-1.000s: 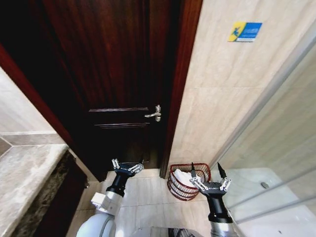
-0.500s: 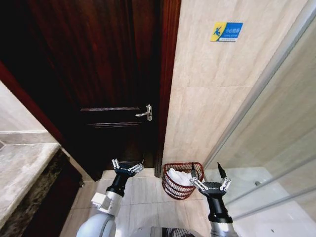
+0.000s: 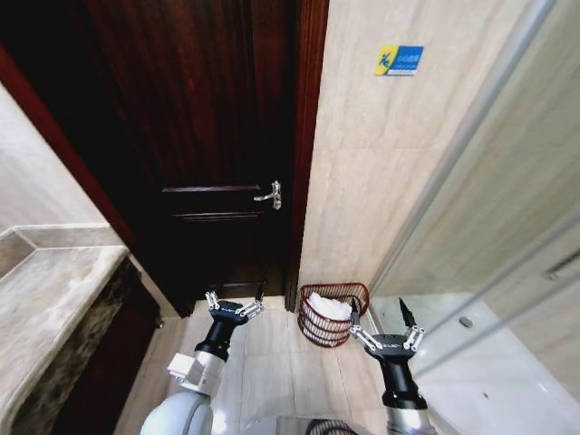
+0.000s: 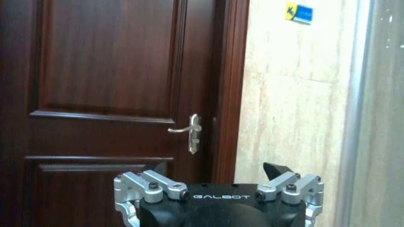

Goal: Discard the used towel into the hamper.

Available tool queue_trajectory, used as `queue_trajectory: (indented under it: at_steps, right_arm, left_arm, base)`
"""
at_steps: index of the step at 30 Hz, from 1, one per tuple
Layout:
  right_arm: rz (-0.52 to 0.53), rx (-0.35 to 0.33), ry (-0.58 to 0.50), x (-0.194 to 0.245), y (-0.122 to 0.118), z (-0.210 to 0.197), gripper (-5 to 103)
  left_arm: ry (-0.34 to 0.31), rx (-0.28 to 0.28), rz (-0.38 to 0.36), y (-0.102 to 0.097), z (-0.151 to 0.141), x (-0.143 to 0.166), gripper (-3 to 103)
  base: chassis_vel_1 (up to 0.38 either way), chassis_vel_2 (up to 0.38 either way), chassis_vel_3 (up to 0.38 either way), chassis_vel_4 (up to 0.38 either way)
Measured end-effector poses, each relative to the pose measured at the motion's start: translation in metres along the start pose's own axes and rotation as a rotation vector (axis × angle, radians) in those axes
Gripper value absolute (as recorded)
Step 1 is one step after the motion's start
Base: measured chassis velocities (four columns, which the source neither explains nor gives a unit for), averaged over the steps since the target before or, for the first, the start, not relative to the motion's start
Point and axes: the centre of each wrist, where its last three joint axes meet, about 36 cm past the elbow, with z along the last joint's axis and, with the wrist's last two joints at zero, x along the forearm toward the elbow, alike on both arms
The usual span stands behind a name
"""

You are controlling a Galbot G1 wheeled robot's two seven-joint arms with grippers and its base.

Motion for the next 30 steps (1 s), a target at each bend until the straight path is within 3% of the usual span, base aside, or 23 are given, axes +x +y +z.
queue_trajectory:
  at_steps: [19,30]
  right_arm:
    - [0.000,0.000,0.000,0.0001,0.0000,0.0000,100]
    - [0.000,0.000,0.000,0.0000,0.0000,0.0000,100]
  left_arm:
    - [0.000,0.000,0.000,0.0000,0.0000,0.0001,100]
    - [0.000,0.000,0.000,0.0001,0.0000,0.0000,100]
  base:
    - [0.245,-0.254,-0.249,0.244]
    - [-0.014,0.022,0.004,-0.004]
